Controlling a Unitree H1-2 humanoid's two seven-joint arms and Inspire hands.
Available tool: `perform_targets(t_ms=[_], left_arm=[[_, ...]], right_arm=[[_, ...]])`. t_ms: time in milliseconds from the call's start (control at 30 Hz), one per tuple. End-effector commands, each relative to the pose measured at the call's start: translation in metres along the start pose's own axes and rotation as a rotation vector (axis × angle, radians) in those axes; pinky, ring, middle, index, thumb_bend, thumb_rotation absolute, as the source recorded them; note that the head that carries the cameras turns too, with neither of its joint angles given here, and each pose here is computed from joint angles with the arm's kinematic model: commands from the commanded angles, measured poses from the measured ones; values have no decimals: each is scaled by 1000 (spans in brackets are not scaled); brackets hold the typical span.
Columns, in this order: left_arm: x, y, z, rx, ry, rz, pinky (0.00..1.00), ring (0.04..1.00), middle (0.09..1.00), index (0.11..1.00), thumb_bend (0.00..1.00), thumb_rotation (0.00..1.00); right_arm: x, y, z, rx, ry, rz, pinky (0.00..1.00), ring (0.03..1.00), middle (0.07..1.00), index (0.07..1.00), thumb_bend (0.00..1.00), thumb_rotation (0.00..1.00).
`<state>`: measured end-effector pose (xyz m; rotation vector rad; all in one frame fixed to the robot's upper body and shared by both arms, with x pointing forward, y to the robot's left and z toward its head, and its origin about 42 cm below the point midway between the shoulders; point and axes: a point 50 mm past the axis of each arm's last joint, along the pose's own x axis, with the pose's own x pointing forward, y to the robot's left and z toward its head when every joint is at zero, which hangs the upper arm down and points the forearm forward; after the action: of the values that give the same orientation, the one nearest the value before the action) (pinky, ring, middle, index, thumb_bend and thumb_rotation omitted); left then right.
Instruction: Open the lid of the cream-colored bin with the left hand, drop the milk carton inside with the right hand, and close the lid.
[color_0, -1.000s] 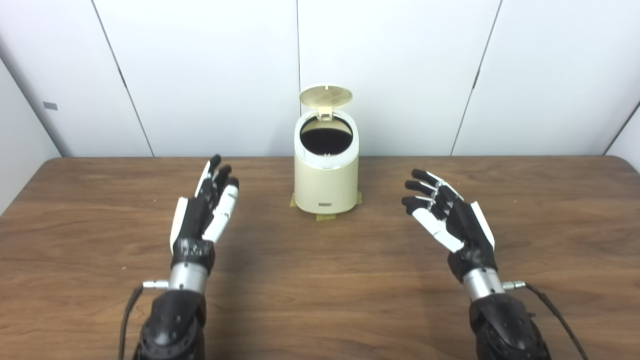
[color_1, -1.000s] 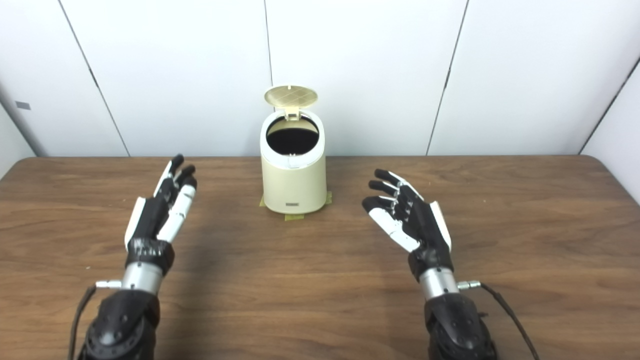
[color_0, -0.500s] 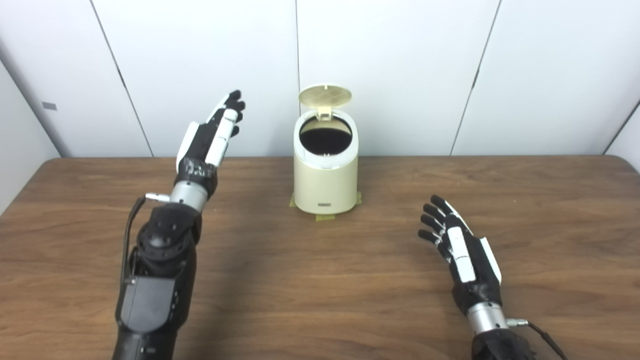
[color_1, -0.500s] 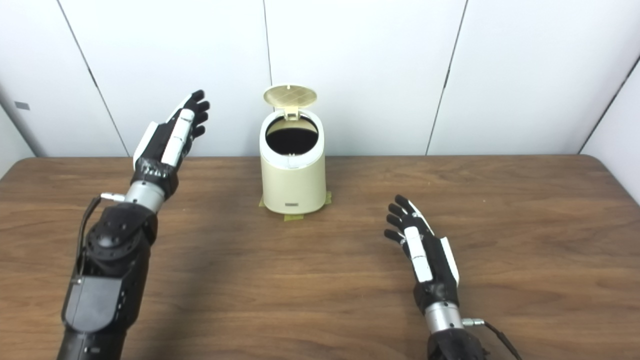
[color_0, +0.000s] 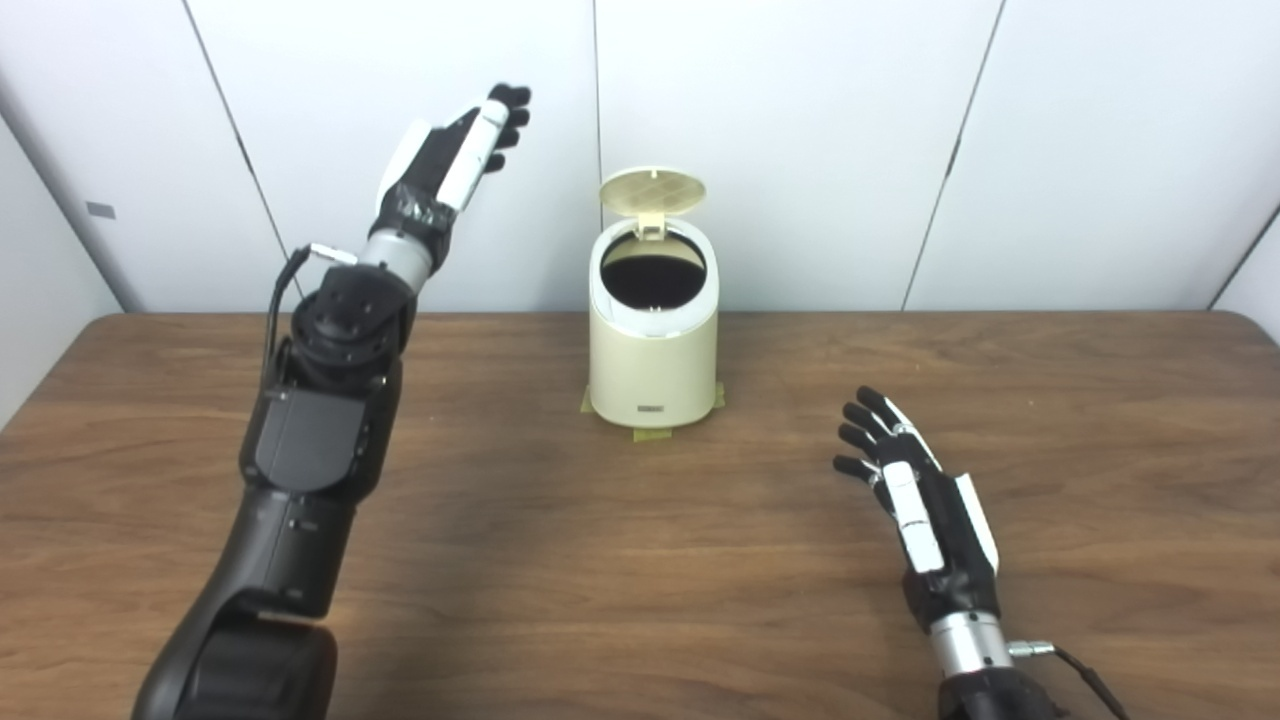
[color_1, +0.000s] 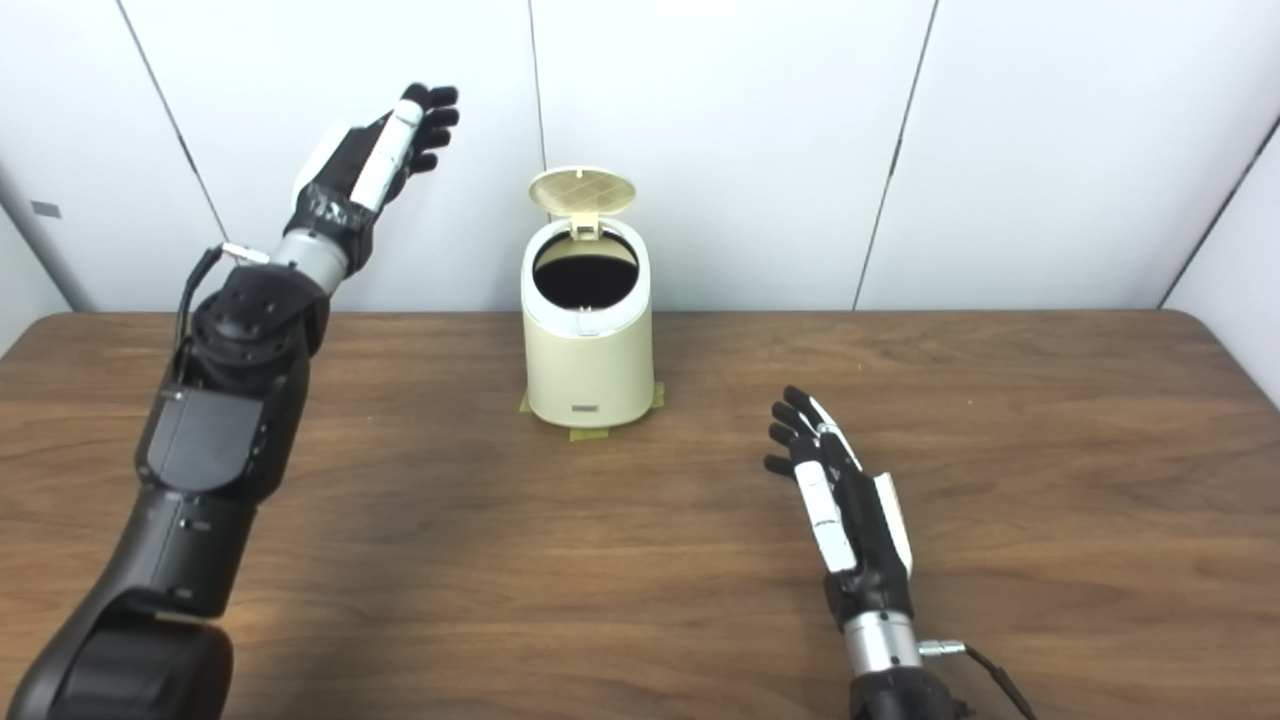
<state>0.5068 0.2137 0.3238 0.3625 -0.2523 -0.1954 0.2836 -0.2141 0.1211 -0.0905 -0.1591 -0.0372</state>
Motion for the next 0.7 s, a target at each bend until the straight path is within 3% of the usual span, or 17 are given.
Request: perform_targets(t_ms=[0,167,433,600,667], left_arm=[[19,9,46,79,-152,-14,886,891,874,886,437,1000],[24,-1,59,192,-163,-102,901,943,918,923,444,1000],[27,-17,72,363,-177,-179,874,877,831,870,447,995],[28,-23,76,498,-182,-251,919,881,831,845,460,1000],[27,-24,77,552,-187,-272,893,864,831,834,471,1000]], right_arm=[[-10,3,-6,-25,0,-10,774,875,880,898,492,962],[-14,6,-8,-25,10,-17,790,881,883,910,511,996],[-14,13,-12,-71,7,-14,781,863,876,927,527,1000],[-14,16,-13,-89,7,-14,766,844,867,927,514,1000],[-14,17,-13,-98,8,-16,759,837,862,926,507,1000]])
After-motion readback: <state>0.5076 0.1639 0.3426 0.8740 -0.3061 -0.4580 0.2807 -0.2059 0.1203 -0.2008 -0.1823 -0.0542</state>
